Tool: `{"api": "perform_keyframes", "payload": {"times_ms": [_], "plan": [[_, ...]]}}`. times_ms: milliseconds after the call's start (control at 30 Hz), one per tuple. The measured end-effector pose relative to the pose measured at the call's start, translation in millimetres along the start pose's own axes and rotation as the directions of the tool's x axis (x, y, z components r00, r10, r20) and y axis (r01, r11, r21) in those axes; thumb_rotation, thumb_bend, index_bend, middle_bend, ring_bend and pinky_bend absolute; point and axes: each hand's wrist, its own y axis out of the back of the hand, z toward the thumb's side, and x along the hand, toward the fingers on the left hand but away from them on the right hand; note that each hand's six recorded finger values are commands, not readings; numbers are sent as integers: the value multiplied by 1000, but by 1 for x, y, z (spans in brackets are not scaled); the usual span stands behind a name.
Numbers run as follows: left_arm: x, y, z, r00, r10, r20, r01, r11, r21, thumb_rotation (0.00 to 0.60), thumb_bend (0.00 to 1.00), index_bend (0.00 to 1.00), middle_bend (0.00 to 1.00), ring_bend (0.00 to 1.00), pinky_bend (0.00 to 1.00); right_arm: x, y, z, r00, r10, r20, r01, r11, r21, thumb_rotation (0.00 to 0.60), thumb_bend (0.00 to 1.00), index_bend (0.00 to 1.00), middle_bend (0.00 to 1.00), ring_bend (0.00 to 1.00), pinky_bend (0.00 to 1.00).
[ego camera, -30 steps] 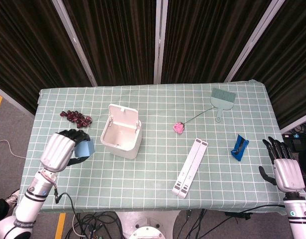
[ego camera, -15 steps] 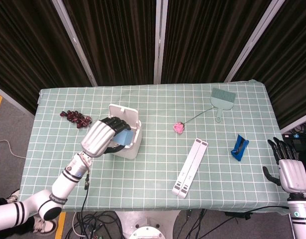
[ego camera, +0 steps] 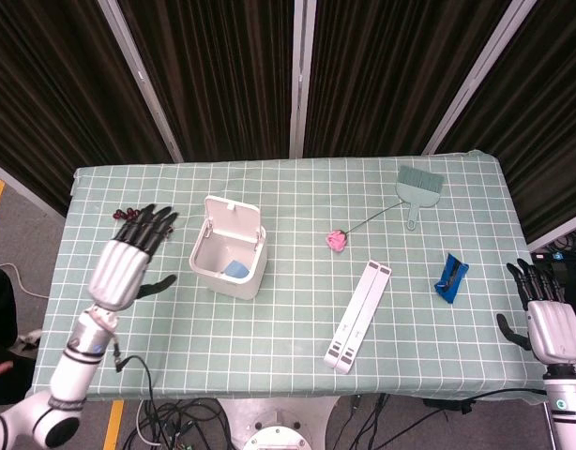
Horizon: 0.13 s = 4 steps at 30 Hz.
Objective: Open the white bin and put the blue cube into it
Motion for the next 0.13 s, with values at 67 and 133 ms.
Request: {"api": "perform_keyframes", "payload": {"times_ms": [67,133], "plan": [[-30,-3,-22,996,-37,-82,38,999,15,600,91,74,89,36,200,0,0,2,1000,-1,-5,1,1000,0,600,275,0,0,0,0],[-66,-11,-45,981,-94,-169,98,995,17,600,89,74,88,35,194,-1,-2,6,1000,-2,-13,2,1000,-4,600,275,0,0,0,0]]}}
